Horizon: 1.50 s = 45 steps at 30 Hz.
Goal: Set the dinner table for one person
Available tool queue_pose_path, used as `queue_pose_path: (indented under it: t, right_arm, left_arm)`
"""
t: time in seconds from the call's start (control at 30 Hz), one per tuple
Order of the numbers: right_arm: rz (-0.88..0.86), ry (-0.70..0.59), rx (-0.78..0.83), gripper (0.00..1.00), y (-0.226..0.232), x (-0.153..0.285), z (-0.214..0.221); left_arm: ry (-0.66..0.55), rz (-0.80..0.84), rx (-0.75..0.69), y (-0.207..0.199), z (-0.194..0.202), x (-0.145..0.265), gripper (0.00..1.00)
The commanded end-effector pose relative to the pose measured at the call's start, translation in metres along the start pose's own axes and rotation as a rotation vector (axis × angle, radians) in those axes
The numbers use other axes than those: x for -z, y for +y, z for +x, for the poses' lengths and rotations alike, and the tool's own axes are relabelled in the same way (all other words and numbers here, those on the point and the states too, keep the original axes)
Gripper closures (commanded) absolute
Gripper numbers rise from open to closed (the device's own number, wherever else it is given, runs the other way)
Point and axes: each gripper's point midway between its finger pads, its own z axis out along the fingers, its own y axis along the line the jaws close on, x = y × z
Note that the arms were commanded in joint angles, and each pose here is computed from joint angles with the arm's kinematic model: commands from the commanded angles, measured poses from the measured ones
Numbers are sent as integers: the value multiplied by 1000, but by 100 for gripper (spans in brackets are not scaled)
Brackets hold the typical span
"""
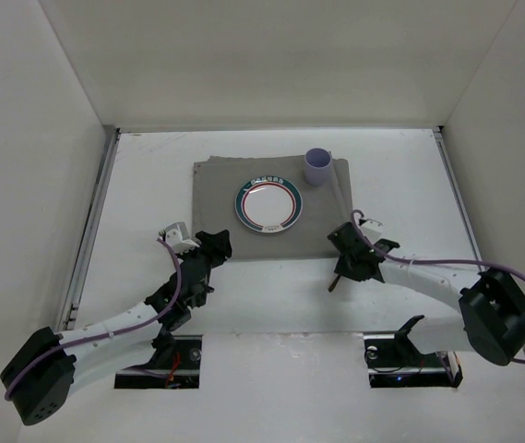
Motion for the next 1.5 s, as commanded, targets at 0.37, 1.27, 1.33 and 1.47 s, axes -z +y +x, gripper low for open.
queue_pose_path:
  t: [0.37, 1.27, 1.33, 1.47]
  right_arm:
    - [-1, -6, 24, 94, 6, 11, -7]
    - [-362, -156, 309, 93, 128, 13, -123]
    - [-353, -131, 328, 92, 131, -1, -125]
    - [-316, -81, 320, 92, 124, -29, -131]
  left_arm:
    - [-33, -1, 21, 0, -8, 0, 52]
    - [-7, -18, 2, 2, 2, -4, 52]
    - [-10, -28, -3, 4, 2, -6, 52]
    - [-31, -54, -11, 14, -3, -6, 52]
